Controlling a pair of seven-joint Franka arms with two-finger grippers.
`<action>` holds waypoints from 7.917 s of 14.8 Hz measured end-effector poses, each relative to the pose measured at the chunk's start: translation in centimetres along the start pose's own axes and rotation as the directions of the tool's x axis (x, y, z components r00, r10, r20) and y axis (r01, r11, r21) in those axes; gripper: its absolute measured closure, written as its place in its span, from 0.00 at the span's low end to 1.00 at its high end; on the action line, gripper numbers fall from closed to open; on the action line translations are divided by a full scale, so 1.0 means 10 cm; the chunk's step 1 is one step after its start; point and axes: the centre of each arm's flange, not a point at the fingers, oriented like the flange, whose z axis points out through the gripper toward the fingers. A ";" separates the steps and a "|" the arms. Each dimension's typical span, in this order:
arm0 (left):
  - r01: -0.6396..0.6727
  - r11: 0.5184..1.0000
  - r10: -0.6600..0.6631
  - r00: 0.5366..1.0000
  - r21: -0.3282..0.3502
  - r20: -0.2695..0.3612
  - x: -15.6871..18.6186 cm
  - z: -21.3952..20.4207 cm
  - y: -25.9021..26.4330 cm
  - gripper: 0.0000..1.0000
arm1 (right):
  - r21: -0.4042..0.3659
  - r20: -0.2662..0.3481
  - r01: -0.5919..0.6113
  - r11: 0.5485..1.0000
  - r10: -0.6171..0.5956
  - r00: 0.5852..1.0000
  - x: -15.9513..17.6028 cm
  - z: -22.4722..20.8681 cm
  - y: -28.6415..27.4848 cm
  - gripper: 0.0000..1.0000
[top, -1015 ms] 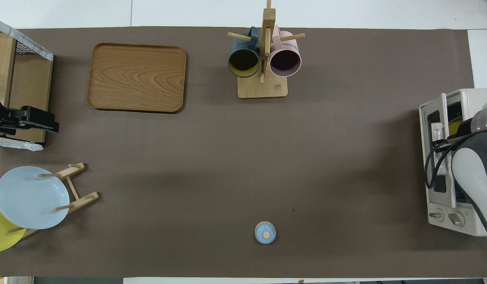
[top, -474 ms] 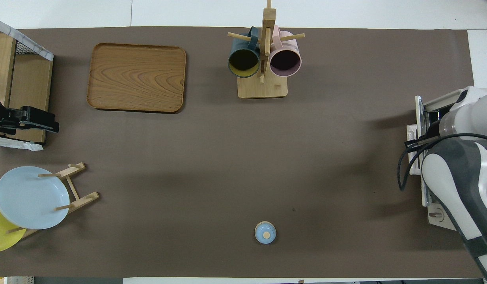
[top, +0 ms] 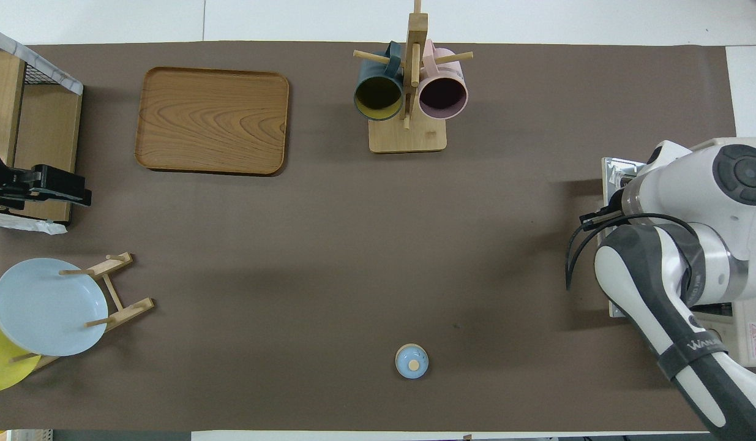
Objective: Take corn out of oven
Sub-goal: 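Pull the oven door down and open with the right gripper, then reach into the oven and grasp the green plate with the right gripper, then pull the plate with corn out and set it mid-table with the right gripper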
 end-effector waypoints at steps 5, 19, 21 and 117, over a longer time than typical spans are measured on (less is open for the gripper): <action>0.000 1.000 0.000 1.000 0.000 0.000 0.00 0.00 0.00 0.00 | 0.008 0.007 -0.007 1.000 0.007 1.000 0.05 0.30 -0.08 0.99; 0.000 1.000 0.000 1.000 0.000 0.000 0.00 0.00 0.00 0.00 | 0.044 -0.003 -0.076 0.996 0.077 0.997 0.19 0.54 -0.29 0.99; 0.000 1.000 0.000 1.000 0.000 0.000 0.00 0.00 0.00 0.00 | 0.045 -0.011 -0.089 0.995 0.089 0.996 0.24 0.50 -0.44 0.99; 0.010 1.000 -0.009 1.000 0.004 -0.003 0.00 -0.01 -0.06 0.00 | -0.068 0.045 -0.237 0.969 0.241 0.970 0.90 -0.62 -3.41 0.99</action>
